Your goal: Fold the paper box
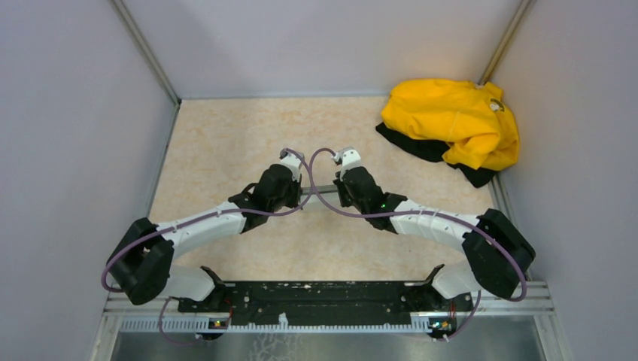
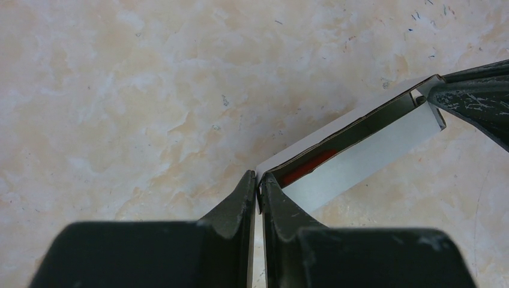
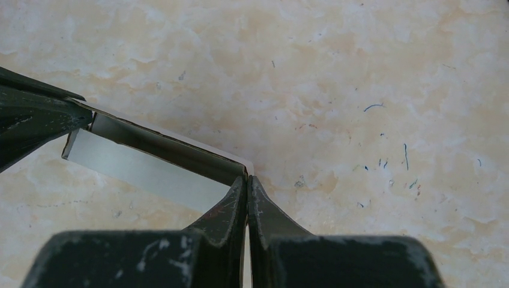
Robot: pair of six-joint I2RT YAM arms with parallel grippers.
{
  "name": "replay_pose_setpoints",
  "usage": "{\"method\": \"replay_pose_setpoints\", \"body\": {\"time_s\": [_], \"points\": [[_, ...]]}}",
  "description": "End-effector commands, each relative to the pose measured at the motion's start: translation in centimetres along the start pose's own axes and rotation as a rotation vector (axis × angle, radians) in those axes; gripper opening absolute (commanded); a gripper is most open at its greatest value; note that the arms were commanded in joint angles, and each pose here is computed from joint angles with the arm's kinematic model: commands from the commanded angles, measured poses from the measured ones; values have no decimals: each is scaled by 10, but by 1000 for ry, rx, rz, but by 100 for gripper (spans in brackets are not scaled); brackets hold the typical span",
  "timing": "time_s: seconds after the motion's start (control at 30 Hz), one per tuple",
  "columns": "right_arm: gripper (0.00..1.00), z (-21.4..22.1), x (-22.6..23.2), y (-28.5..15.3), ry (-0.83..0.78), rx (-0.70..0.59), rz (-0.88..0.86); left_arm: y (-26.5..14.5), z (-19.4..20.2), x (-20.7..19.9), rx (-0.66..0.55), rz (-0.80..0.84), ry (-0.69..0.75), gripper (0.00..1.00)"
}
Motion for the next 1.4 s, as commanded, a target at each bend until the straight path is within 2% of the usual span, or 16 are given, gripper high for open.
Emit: {"method": "replay_pose_setpoints", "body": {"time_s": [0.0,0.17,0.27,0.6,0.97,1.2,1.37], "points": [[0,1,1,-6,-8,11,7,1,-10,-7,-24,25,-17,13],[0,-2,2,-6,-4,5,6,-1,-10,-7,-30,23,-20,13],[0,-3,2,-6,-7,5,3,-2,-11,-6,-36,20,-21,19],[0,1,2,-5,-7,13,7,-4,-11,-8,-49,53,-19,30],[0,0,3,-4,-12,11,2,-8,-12,-7,-54,59,1,36],[0,-2,4,-3,-16,12,-9,-23,-20,-5,-90,94,37,50],[0,-1,4,-2,-27,17,-21,-30,-19,-4,-89,152,115,66]]}}
Point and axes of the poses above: each gripper's point midway between its finger pads, its own y axis out along the fingers, its own x axis along the line the jaws close on, z = x × y, the point moved 10 cm from there along -y, back along the fingers, and after that the axes turned 3 degrees about -y, right-handed, at the moved point
